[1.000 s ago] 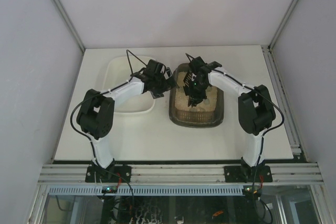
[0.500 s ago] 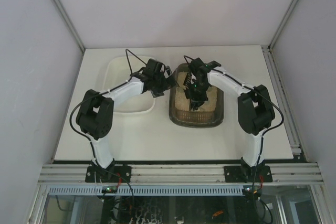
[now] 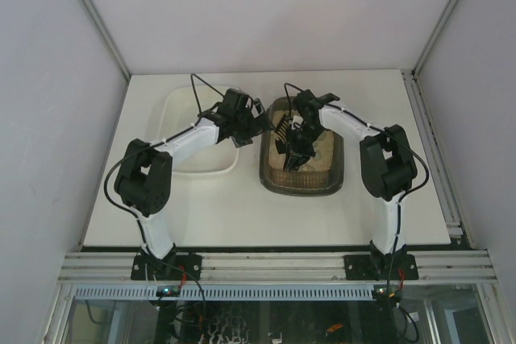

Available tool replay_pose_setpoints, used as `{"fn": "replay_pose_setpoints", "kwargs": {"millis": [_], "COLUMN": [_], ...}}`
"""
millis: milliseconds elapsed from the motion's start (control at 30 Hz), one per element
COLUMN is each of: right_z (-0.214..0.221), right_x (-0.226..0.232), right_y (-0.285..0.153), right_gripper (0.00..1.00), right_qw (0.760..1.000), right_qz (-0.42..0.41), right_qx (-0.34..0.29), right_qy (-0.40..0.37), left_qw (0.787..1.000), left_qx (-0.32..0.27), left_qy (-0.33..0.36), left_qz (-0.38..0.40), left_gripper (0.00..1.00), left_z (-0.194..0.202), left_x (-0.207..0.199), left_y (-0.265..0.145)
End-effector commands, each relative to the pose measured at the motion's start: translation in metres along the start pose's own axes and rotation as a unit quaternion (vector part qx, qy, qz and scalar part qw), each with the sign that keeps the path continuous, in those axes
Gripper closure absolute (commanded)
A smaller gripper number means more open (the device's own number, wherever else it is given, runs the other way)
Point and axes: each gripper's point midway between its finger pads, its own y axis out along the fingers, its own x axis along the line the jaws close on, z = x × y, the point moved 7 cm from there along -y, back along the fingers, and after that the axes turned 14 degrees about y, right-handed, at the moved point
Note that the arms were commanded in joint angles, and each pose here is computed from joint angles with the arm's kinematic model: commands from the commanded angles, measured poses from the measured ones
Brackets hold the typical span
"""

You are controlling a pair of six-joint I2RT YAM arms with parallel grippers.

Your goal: Clean the litter box

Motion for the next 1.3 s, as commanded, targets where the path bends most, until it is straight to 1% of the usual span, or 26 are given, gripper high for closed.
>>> {"fn": "replay_pose_setpoints", "kwargs": {"millis": [0,100,200,233,400,467,567,633,767,867,967,1000,1067,1167,1267], "right_z": [0.003,0.001,-0.002,0.000,0.011,0.014,0.014,0.014,0.010,0.005,0.002,0.002,0.002,0.008,0.018], "right_x": [0.007,0.002,-0.005,-0.006,0.003,0.008,0.012,0.013,0.010,0.008,0.003,0.002,-0.004,-0.014,-0.013], "right_y": [0.013,0.019,0.018,0.017,0.019,0.021,0.021,0.021,0.013,0.003,-0.006,-0.007,-0.005,0.002,0.006], "right_gripper": [1.00,1.00,1.00,1.00,1.00,1.00,1.00,1.00,1.00,1.00,1.00,1.00,1.00,1.00,1.00], "right_qw": [0.998,0.999,0.996,0.995,0.998,0.997,0.993,0.988,0.970,0.959,0.953,0.954,0.964,0.987,0.996], "right_qz": [-0.030,0.005,0.089,0.098,0.026,-0.019,-0.067,-0.107,-0.193,-0.234,-0.254,-0.252,-0.221,-0.118,-0.035], "right_qx": [0.052,0.047,0.016,0.012,0.053,0.078,0.099,0.114,0.146,0.153,0.150,0.146,0.129,0.098,0.075], "right_qy": [-0.002,-0.003,-0.014,-0.018,-0.019,-0.013,-0.003,0.006,0.038,0.054,0.070,0.073,0.072,0.054,0.022], "left_qw": [0.999,0.999,0.999,0.999,0.999,0.999,0.999,0.999,0.999,0.999,0.999,0.999,0.999,0.999,0.999], "left_qx": [-0.025,-0.024,-0.023,-0.024,-0.022,-0.022,-0.022,-0.025,-0.029,-0.026,-0.024,-0.024,-0.023,-0.022,-0.017], "left_qy": [-0.004,-0.003,-0.002,-0.001,-0.002,-0.002,0.000,0.003,0.009,0.011,0.011,0.011,0.012,0.013,0.012], "left_qz": [0.025,0.025,0.026,0.026,0.028,0.029,0.031,0.029,0.028,0.030,0.032,0.033,0.034,0.036,0.038], "left_gripper": [0.00,0.00,0.00,0.00,0.00,0.00,0.00,0.00,0.00,0.00,0.00,0.00,0.00,0.00,0.01], "left_z": [-0.009,-0.009,-0.008,-0.008,-0.007,-0.008,-0.007,-0.008,-0.009,-0.008,-0.008,-0.008,-0.008,-0.008,-0.006], "left_x": [-0.010,-0.009,-0.009,-0.009,-0.009,-0.009,-0.010,-0.010,-0.009,-0.009,-0.009,-0.010,-0.010,-0.011,-0.010], "left_y": [-0.015,-0.015,-0.015,-0.014,-0.014,-0.014,-0.016,-0.017,-0.019,-0.018,-0.018,-0.018,-0.018,-0.017,-0.016]}}
